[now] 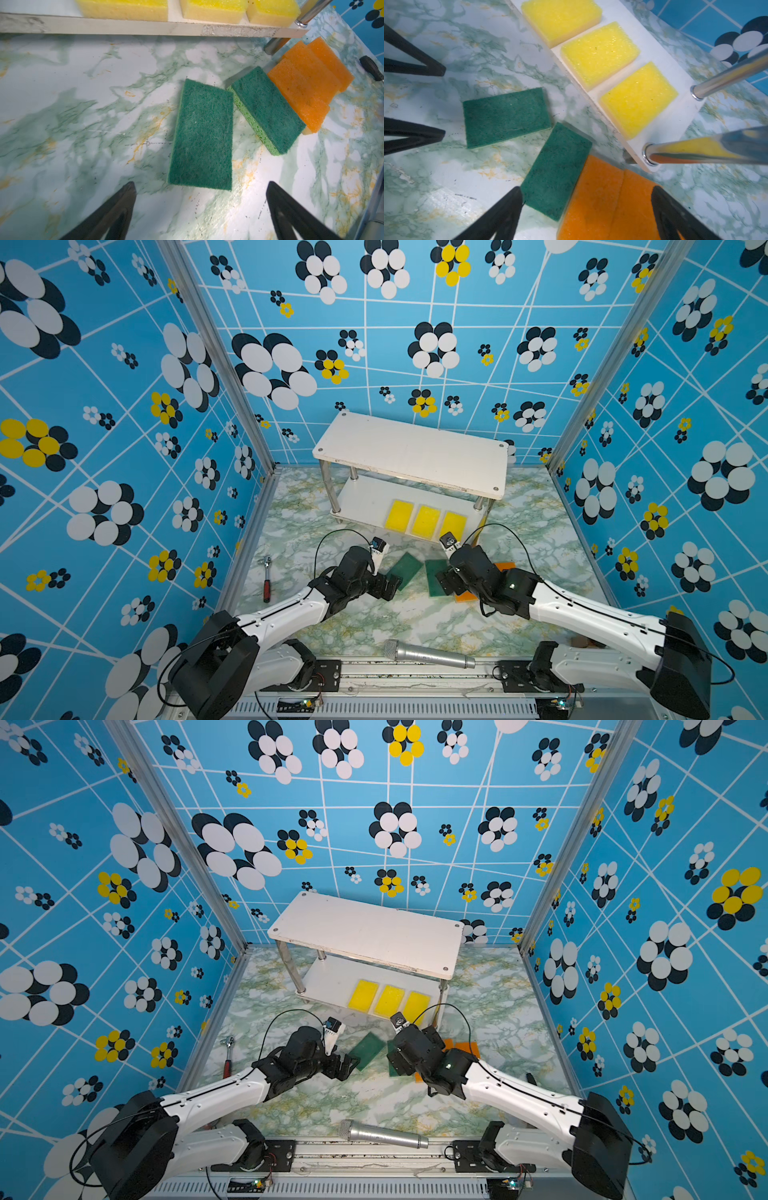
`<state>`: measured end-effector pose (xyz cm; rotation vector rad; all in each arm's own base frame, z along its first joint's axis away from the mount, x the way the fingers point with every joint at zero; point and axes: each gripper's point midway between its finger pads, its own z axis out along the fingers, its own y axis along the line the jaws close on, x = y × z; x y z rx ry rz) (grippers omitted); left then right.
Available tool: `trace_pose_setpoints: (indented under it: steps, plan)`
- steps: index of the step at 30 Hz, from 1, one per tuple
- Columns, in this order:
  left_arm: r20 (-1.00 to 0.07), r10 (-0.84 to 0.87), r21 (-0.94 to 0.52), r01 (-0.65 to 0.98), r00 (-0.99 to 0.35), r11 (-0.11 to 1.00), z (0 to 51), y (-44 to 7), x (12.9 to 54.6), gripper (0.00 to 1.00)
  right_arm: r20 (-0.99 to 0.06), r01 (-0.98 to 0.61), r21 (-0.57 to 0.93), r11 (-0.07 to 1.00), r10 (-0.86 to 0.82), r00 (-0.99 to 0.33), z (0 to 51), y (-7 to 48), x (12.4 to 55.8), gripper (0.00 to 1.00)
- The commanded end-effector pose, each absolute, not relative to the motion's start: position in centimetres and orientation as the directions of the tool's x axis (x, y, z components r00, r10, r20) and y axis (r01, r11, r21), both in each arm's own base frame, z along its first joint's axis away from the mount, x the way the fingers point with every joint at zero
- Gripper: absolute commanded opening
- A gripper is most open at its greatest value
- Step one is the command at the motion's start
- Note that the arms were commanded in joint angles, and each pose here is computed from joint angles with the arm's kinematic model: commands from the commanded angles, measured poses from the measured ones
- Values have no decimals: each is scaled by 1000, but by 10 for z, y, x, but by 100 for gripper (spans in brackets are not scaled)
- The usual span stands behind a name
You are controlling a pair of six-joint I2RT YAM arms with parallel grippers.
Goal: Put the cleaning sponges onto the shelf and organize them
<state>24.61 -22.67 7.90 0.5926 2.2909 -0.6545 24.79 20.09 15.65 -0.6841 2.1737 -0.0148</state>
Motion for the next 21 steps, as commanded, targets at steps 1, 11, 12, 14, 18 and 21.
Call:
trace_pose_setpoints:
  steps: [1,11,12,14,18,21]
  plan:
    - [-722,305,-275,663,-621,696,85,-246,242,99,-723,-442,-204,874,-439,-534,153,179,239,99]
    - [-673,421,-217,707,-608,673,56,-261,238,99,-763,-373,-133,918,-335,-552,156,157,237,99]
    - [-666,429,-212,706,-610,675,53,-261,239,99,-764,-373,-133,918,-334,-552,155,157,237,99]
    - [-652,442,-189,697,-616,691,49,-259,243,99,-763,-376,-134,917,-338,-551,154,158,237,99]
    - [-648,458,-148,691,-608,707,45,-260,251,99,-760,-376,-140,916,-343,-553,152,158,239,99]
    - [-655,472,-117,697,-590,708,47,-263,254,99,-759,-375,-138,917,-341,-554,151,158,239,99]
